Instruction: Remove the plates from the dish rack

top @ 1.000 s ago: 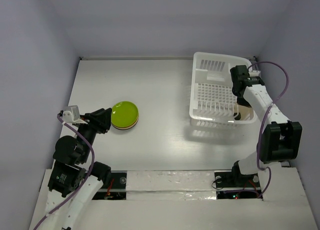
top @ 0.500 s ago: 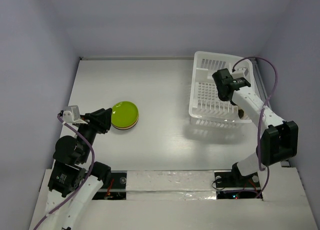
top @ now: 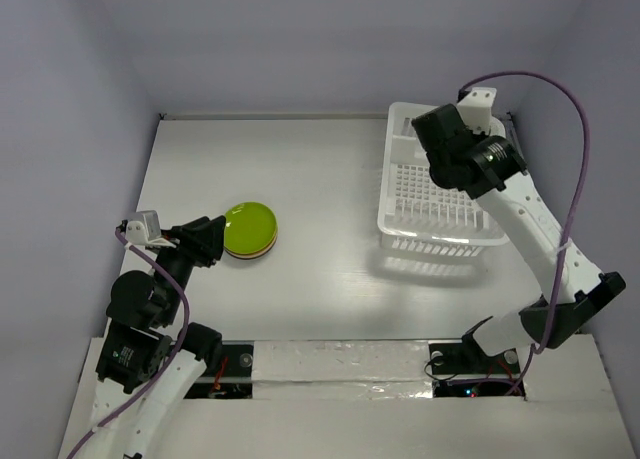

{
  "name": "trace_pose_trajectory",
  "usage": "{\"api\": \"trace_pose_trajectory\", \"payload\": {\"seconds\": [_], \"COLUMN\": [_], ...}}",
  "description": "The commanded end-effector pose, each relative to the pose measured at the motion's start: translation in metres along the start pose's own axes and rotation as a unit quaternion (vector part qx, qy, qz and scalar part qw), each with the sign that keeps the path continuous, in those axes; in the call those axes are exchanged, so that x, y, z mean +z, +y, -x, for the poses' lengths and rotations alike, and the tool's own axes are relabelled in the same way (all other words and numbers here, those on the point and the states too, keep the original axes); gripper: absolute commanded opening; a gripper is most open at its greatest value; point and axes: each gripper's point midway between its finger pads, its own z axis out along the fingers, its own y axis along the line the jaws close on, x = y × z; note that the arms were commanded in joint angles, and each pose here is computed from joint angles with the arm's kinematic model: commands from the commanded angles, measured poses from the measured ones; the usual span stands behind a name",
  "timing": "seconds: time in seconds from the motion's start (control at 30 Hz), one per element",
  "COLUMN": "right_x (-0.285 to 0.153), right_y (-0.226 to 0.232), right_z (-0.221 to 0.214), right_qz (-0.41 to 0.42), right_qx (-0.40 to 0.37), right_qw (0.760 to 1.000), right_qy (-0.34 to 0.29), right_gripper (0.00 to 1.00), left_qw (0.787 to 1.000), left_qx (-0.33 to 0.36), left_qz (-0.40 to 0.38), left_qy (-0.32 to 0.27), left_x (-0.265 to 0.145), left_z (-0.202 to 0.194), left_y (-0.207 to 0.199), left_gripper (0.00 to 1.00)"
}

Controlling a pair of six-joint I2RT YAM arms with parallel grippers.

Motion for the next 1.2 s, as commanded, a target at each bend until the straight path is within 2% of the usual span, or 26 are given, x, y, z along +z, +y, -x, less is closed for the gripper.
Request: {"api": "trace_pose_trajectory", "payload": {"seconds": [0.0, 0.03, 0.1, 0.13, 0.17, 0.2, 0.27, 0.3, 0.37, 0.43, 0.47, 0.57, 0.67, 0.77, 0.87, 0.9, 1.0, 1.17], "right_x": [-0.045, -0.065, -0.091, -0.106, -0.132, -0.137, -0.169, -0.175, -0.194, -0.203, -0.211, -0.222, -0.221, -0.218, -0.214, -0.216, -0.212, -0.213], "right_y": [0.067, 0.098, 0.153, 0.179, 0.208, 0.238, 0.282, 0.313, 0.347, 0.388, 0.398, 0.435, 0.456, 0.465, 0.463, 0.459, 0.453, 0.44], "right_z": [0.026, 0.038, 0.028, 0.037, 0.029, 0.016, 0.016, -0.002, -0.002, -0.03, -0.03, -0.062, -0.093, -0.11, -0.128, -0.126, -0.136, -0.148], "right_qz": [0.174, 0.238, 0.338, 0.382, 0.443, 0.465, 0.537, 0.554, 0.598, 0.616, 0.632, 0.657, 0.667, 0.668, 0.658, 0.66, 0.655, 0.646], "right_qx": [0.071, 0.099, 0.098, 0.121, 0.117, 0.107, 0.125, 0.111, 0.128, 0.115, 0.121, 0.12, 0.117, 0.124, 0.119, 0.123, 0.118, 0.106], "right_qw": [0.982, 0.966, 0.936, 0.916, 0.889, 0.879, 0.834, 0.824, 0.79, 0.775, 0.76, 0.734, 0.718, 0.712, 0.718, 0.717, 0.721, 0.731], "right_qy": [-0.015, -0.03, -0.011, -0.021, -0.004, 0.011, 0.021, 0.04, 0.051, 0.077, 0.089, 0.122, 0.161, 0.179, 0.19, 0.188, 0.193, 0.192], "right_gripper": [0.0, 0.0, 0.0, 0.0, 0.0, 0.0, 0.0, 0.0, 0.0, 0.0, 0.0, 0.0, 0.0, 0.01, 0.07, 0.15, 0.29, 0.31], "left_qw": [1.0, 1.0, 1.0, 1.0, 1.0, 1.0, 1.0, 1.0, 0.999, 0.999, 0.999, 0.999, 0.999, 0.999, 0.998, 0.999, 0.998, 0.998], "left_qx": [-0.001, -0.002, -0.003, -0.003, -0.004, -0.004, -0.004, -0.005, -0.005, -0.004, -0.004, -0.003, -0.002, 0.0, 0.0, 0.001, 0.002, 0.002], "left_qz": [-0.004, -0.002, 0.007, 0.009, 0.012, 0.017, 0.022, 0.026, 0.03, 0.034, 0.037, 0.041, 0.044, 0.05, 0.055, 0.055, 0.057, 0.056], "left_qy": [-0.013, -0.013, -0.014, -0.014, -0.015, -0.014, -0.015, -0.016, -0.015, -0.013, -0.013, -0.011, -0.006, -0.002, -0.002, -0.001, -0.002, -0.002], "left_x": [0.003, 0.004, 0.004, 0.004, 0.004, 0.005, 0.005, 0.005, 0.006, 0.007, 0.007, 0.009, 0.012, 0.014, 0.015, 0.015, 0.016, 0.016], "left_z": [0.005, 0.006, 0.006, 0.006, 0.006, 0.006, 0.006, 0.006, 0.006, 0.005, 0.005, 0.003, 0.001, -0.001, 0.0, -0.001, 0.0, -0.001], "left_y": [-0.002, -0.002, 0.001, 0.002, 0.003, 0.005, 0.006, 0.008, 0.009, 0.01, 0.011, 0.013, 0.013, 0.016, 0.018, 0.018, 0.019, 0.018], "left_gripper": [0.4, 0.4, 0.4, 0.4, 0.4, 0.4, 0.4, 0.41, 0.41, 0.41, 0.41, 0.42, 0.42, 0.42, 0.42, 0.41, 0.42, 0.42]}}
